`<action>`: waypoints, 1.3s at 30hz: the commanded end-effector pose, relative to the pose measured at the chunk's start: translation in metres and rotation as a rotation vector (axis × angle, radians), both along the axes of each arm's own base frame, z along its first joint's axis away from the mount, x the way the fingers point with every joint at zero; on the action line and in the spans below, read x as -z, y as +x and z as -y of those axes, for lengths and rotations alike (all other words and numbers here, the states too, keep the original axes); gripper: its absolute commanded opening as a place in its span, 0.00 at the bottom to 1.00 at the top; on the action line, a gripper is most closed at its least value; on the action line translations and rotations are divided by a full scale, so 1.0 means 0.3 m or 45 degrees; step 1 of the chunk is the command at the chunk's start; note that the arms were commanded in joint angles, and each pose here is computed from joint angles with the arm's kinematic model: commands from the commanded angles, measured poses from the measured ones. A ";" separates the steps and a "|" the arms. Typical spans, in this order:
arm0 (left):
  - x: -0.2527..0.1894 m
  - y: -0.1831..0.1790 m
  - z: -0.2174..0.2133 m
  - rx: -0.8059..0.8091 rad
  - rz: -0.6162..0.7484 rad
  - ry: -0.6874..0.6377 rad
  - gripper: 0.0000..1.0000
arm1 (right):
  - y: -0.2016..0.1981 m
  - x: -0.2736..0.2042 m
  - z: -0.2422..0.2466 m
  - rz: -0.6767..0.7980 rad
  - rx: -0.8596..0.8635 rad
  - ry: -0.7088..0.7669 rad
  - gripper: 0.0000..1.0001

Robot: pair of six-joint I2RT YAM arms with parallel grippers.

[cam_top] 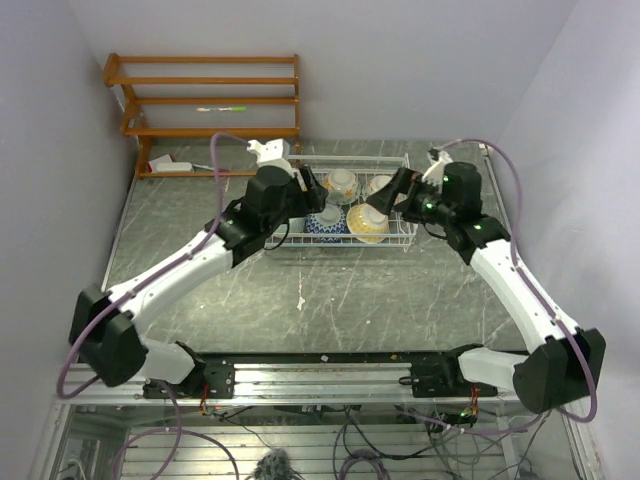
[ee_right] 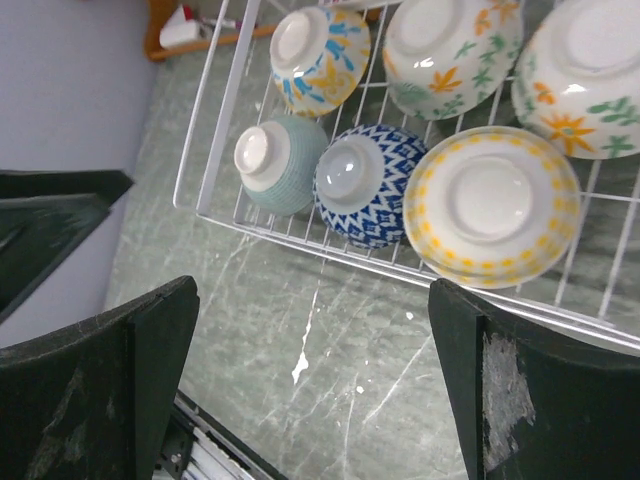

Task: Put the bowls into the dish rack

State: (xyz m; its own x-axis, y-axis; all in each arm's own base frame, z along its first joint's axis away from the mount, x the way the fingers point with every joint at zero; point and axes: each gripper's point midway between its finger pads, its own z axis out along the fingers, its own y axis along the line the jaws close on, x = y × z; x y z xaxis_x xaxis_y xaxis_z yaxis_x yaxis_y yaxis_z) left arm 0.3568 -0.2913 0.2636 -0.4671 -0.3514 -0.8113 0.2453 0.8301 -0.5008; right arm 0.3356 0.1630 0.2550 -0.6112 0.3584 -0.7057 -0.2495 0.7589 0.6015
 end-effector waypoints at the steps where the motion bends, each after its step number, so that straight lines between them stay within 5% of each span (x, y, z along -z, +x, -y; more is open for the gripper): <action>1: 0.027 -0.074 -0.127 -0.059 -0.001 0.149 0.80 | 0.062 0.040 -0.027 -0.011 0.097 -0.138 0.99; 9: -0.008 -0.188 -0.291 -0.135 0.038 0.203 0.99 | 0.181 0.266 -0.012 -0.213 0.211 -0.335 1.00; 28: 0.039 -0.225 -0.326 -0.107 0.029 0.258 0.99 | 0.260 0.438 -0.011 -0.308 0.249 -0.462 0.98; 39: 0.059 -0.232 -0.339 -0.115 0.019 0.278 0.99 | 0.289 0.448 -0.029 -0.288 0.237 -0.445 0.74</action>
